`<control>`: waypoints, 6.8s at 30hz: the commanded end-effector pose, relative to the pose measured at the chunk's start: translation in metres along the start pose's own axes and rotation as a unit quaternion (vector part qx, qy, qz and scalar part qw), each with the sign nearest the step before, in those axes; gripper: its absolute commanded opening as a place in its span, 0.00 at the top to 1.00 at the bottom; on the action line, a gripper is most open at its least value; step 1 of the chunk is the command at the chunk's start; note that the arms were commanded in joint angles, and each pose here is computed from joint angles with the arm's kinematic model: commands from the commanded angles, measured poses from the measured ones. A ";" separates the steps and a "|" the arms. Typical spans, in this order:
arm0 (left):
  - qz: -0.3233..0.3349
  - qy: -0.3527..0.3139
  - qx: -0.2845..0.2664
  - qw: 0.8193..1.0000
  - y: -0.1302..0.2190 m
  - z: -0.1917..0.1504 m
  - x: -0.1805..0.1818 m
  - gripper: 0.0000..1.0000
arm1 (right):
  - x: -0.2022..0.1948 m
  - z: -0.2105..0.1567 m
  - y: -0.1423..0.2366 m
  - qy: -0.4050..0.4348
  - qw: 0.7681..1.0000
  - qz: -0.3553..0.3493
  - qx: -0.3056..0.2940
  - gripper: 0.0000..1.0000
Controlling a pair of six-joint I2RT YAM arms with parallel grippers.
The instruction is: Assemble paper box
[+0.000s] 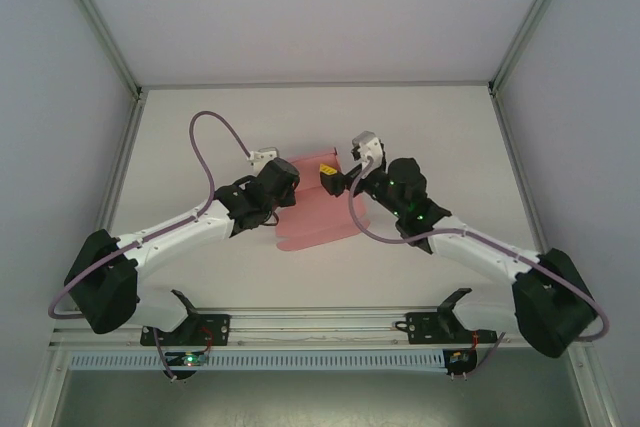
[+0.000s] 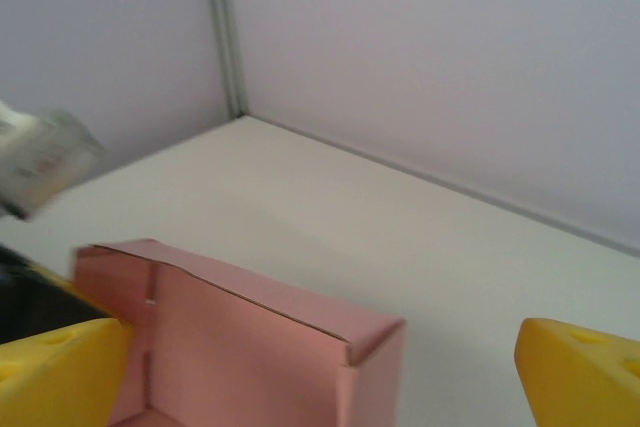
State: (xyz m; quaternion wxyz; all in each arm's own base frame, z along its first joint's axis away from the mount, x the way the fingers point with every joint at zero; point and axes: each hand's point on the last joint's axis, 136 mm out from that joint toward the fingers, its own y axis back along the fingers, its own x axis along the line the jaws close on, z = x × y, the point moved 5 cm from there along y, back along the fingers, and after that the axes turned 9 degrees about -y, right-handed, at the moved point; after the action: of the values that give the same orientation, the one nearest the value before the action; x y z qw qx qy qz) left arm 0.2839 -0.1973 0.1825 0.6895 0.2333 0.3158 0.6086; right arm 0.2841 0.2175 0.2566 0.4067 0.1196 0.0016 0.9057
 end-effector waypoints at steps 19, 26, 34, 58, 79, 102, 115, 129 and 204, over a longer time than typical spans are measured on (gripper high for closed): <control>-0.251 -0.477 0.068 0.840 0.034 0.005 -0.019 0.98 | -0.034 0.006 0.128 -0.074 0.986 -0.142 -0.042 0.02; -0.193 -0.633 0.167 0.731 -0.007 0.016 -0.037 1.00 | -0.042 -0.004 0.127 -0.076 0.983 -0.164 -0.017 0.02; -0.144 -0.794 0.246 0.537 -0.070 -0.017 -0.063 1.00 | -0.049 -0.007 0.135 -0.080 0.978 -0.191 -0.013 0.02; -0.142 -0.869 0.158 0.447 -0.097 -0.035 -0.112 0.53 | -0.060 -0.011 0.140 -0.092 0.972 -0.217 -0.007 0.02; -0.099 -0.580 -0.097 0.803 0.040 0.090 -0.062 0.00 | -0.067 0.015 0.104 -0.061 0.989 -0.134 0.008 0.02; -0.047 -0.222 -0.123 0.966 0.117 0.035 0.030 0.00 | 0.005 0.025 0.008 0.187 0.886 0.396 0.153 0.02; -0.101 -0.175 -0.061 0.978 0.089 -0.032 0.044 0.00 | 0.018 -0.048 -0.100 0.229 0.762 0.484 0.364 0.11; -0.136 -0.220 -0.036 0.965 0.071 -0.038 0.026 0.00 | -0.008 -0.074 -0.107 0.219 0.757 0.454 0.416 0.46; -0.056 -0.197 0.011 0.979 -0.041 0.058 -0.002 1.00 | -0.064 -0.033 -0.070 -0.003 0.954 -0.076 0.291 0.92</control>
State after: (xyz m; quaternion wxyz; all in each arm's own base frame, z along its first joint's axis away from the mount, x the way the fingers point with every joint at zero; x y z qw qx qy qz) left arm 0.3448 -0.1961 0.1945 0.7805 0.3650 0.1824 0.4736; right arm 0.3597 0.2153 0.1901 0.3752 0.2286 0.3213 0.8389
